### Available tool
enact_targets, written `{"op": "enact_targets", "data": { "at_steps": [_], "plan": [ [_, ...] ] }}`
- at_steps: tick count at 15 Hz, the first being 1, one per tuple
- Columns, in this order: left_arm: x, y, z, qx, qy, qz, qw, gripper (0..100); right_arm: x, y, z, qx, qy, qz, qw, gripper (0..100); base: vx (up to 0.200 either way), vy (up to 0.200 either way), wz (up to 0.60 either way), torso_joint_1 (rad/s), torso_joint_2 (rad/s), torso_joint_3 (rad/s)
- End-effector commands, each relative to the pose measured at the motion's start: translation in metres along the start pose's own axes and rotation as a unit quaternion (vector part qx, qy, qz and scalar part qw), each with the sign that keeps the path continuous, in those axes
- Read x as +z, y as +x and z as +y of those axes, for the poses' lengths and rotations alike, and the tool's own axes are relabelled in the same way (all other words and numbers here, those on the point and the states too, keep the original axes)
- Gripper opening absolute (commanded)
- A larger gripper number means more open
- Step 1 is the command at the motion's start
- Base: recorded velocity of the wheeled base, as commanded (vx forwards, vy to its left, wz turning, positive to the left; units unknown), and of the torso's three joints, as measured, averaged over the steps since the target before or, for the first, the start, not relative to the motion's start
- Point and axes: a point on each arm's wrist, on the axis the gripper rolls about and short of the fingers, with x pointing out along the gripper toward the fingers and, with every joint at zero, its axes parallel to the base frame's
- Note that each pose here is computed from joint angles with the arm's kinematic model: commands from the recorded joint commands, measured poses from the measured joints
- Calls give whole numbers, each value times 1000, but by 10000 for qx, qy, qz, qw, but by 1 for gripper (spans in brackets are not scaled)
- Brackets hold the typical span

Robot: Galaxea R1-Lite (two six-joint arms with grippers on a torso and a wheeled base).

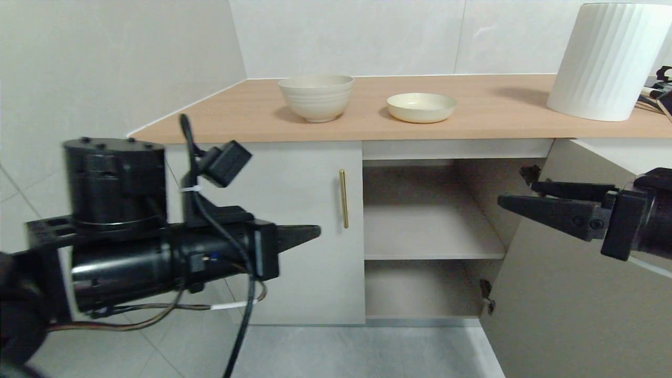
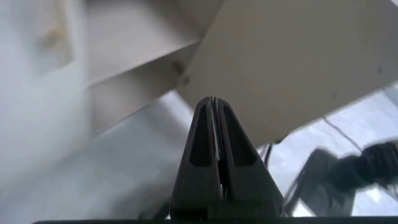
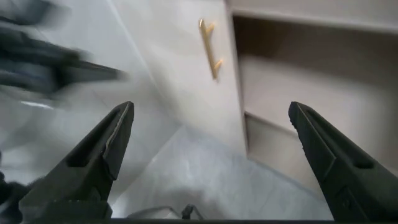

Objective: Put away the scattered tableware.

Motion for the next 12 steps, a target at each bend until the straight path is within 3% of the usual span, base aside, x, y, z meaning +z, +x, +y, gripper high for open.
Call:
{"op": "enact_targets", "data": {
  "at_steps": [1,2,3,4,8,12],
  "plan": [
    [-5,-82,-9,406,240,-456,9978,0,0,13,-2,0,16,99,9999,100,0,0,0,0,0,0],
    [-8,-107,-16,508,291,-634,9963,0,9,22,-3,-26,9,18,10000,100,0,0,0,0,0,0],
    [-9,-113,-16,617,264,-681,9954,0,13,26,-3,-28,3,-13,10000,100,0,0,0,0,0,0],
    [-8,-116,-15,704,245,-728,9946,100,14,28,-3,-33,9,17,10000,100,0,0,0,0,0,0],
    [-3,-117,-10,838,191,-825,9929,100,10,14,-1,-117,63,286,9995,100,0,0,0,0,0,0],
    [7,-120,-14,812,289,-1032,9909,100,16,-4,3,-128,67,307,9994,100,0,0,0,0,0,0]
  ]
}}
